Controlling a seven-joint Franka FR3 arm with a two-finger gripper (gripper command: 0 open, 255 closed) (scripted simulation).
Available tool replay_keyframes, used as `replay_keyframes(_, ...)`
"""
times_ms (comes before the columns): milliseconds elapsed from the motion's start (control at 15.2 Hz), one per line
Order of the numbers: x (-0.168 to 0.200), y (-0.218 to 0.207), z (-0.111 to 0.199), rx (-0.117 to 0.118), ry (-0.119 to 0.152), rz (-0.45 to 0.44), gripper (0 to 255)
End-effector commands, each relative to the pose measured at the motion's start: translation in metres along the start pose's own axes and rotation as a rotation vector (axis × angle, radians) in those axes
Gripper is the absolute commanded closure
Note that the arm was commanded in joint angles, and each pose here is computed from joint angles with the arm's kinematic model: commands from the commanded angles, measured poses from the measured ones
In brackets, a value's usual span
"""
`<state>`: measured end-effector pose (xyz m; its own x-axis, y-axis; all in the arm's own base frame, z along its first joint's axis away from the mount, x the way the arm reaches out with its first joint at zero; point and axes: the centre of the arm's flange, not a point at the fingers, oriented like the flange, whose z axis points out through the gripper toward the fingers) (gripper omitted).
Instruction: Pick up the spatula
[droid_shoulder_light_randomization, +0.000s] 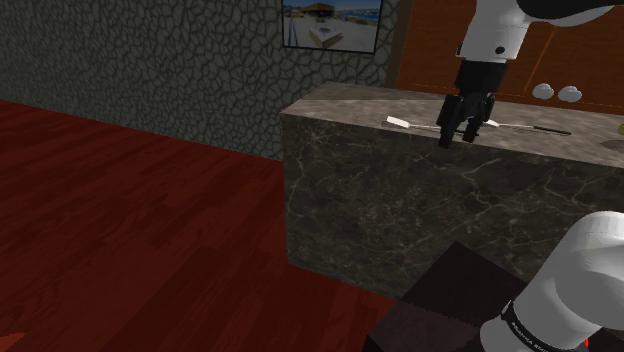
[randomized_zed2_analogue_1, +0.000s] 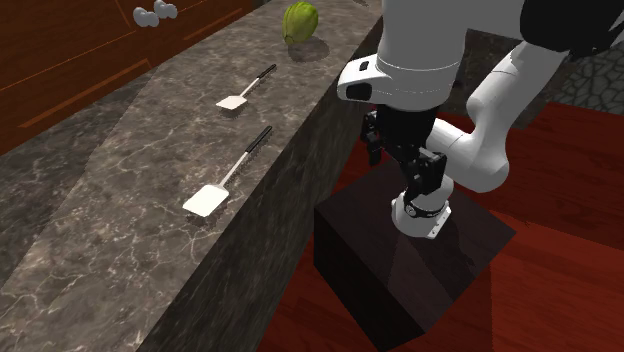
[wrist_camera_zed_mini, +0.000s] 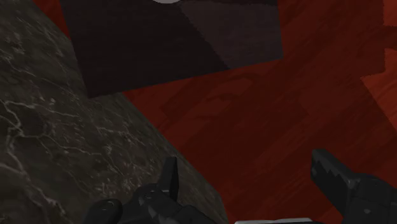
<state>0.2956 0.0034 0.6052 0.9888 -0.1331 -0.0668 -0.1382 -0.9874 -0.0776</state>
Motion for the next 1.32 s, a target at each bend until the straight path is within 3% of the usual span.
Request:
replay_keyframes(0, 0.000, 0.000, 0.000, 0.000, 0.000, 0.000, 0)
replay_keyframes(594, 0.057, 0.098, 0.002, -0.042, -0.009, -0.229, 0)
replay_keyframes(1254, 0.144, 0.188, 0.001, -0.089, -0.018, -0.482, 0)
